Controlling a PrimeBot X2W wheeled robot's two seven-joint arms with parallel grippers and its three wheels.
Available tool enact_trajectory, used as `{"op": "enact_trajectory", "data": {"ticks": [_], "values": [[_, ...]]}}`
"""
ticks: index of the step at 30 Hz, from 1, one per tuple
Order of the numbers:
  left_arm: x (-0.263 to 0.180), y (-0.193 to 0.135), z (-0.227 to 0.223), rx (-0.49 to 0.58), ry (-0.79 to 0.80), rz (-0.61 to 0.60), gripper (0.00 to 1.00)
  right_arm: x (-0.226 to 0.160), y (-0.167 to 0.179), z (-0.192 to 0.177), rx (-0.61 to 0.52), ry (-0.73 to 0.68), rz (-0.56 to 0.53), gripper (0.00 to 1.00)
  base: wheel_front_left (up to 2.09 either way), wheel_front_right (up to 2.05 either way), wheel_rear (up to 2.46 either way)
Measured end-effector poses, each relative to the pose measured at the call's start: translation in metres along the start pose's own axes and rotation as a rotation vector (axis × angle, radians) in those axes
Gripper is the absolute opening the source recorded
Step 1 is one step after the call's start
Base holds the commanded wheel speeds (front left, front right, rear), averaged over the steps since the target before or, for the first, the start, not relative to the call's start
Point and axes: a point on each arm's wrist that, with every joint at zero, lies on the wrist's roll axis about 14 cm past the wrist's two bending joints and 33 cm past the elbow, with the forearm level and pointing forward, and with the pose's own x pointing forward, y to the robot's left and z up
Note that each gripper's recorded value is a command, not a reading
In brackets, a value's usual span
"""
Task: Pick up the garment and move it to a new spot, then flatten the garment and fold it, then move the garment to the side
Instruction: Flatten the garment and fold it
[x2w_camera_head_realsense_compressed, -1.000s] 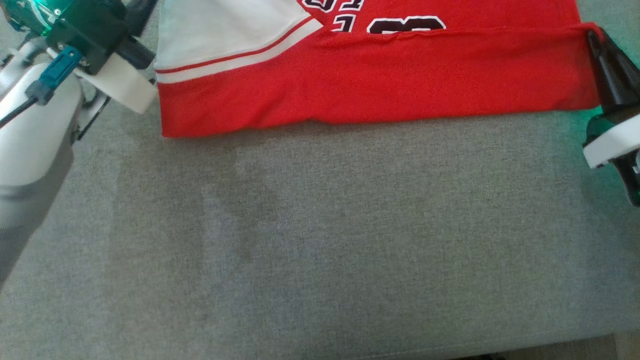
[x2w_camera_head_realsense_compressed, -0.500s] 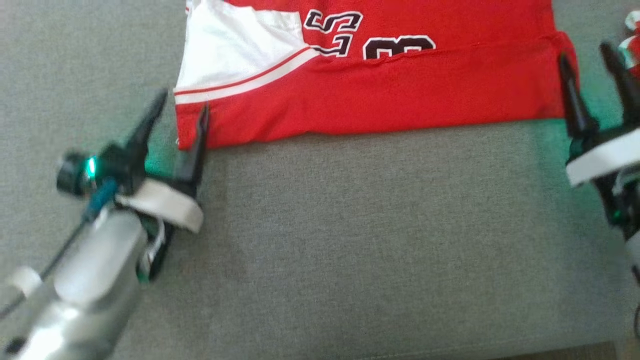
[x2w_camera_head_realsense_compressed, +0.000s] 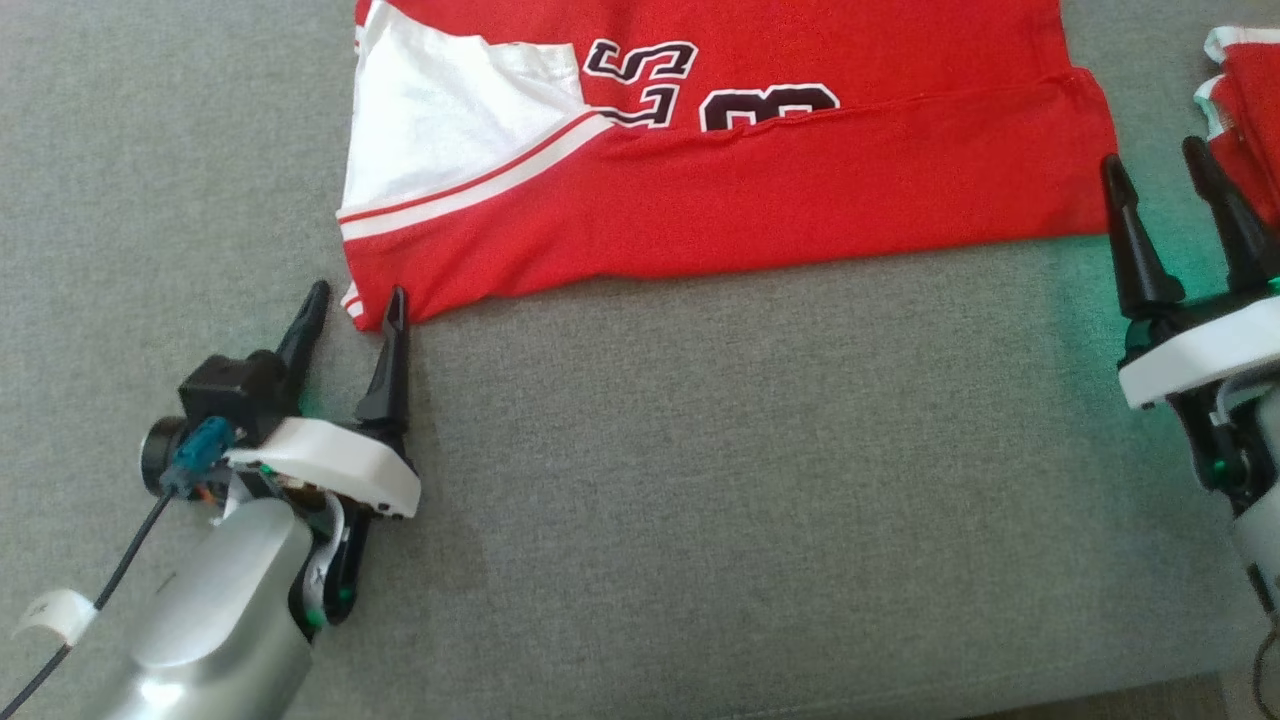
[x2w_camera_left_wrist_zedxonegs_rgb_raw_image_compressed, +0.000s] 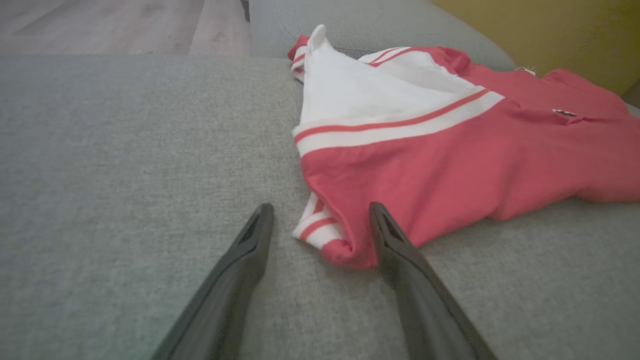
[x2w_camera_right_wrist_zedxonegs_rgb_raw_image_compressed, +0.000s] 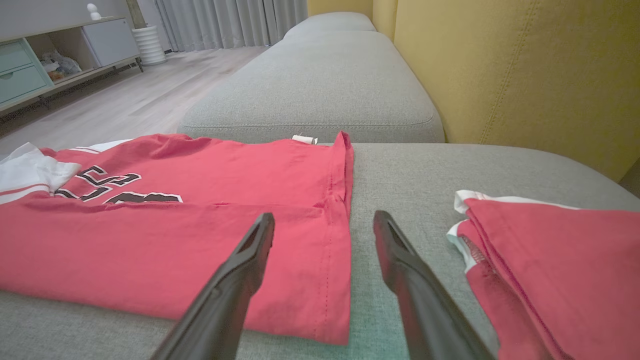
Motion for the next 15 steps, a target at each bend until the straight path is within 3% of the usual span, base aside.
{"op": "enact_trajectory", "data": {"ticks": [1,2,3,4,5,15], "values": [[-0.001,-0.002,-0.001,-0.007,0.007,-0.003,1.0,-0.001,0.0,0.0,0.003,0.0,-0.001,1.0,0.0,0.0,0.0],[-0.002,-0.004,-0.002,-0.016,0.013,-0.01,0.78,-0.001,0.001,-0.002,0.007,0.003,-0.002,1.0,0.0,0.0,0.0],[-0.003,-0.007,-0.003,-0.027,0.019,-0.018,0.45,-0.003,0.002,-0.004,0.011,0.007,-0.001,1.0,0.0,0.0,0.0],[-0.004,-0.007,-0.004,-0.032,0.022,-0.019,0.27,-0.004,0.003,-0.007,0.014,0.014,-0.001,1.0,0.0,0.0,0.0],[-0.005,-0.008,-0.005,-0.033,0.023,-0.021,0.0,-0.004,0.003,-0.009,0.016,0.02,-0.002,1.0,0.0,0.0,0.0],[-0.023,-0.009,-0.004,-0.028,-0.003,-0.015,0.0,-0.001,-0.002,-0.039,0.062,0.112,-0.036,1.0,0.0,0.0,0.0]]}}
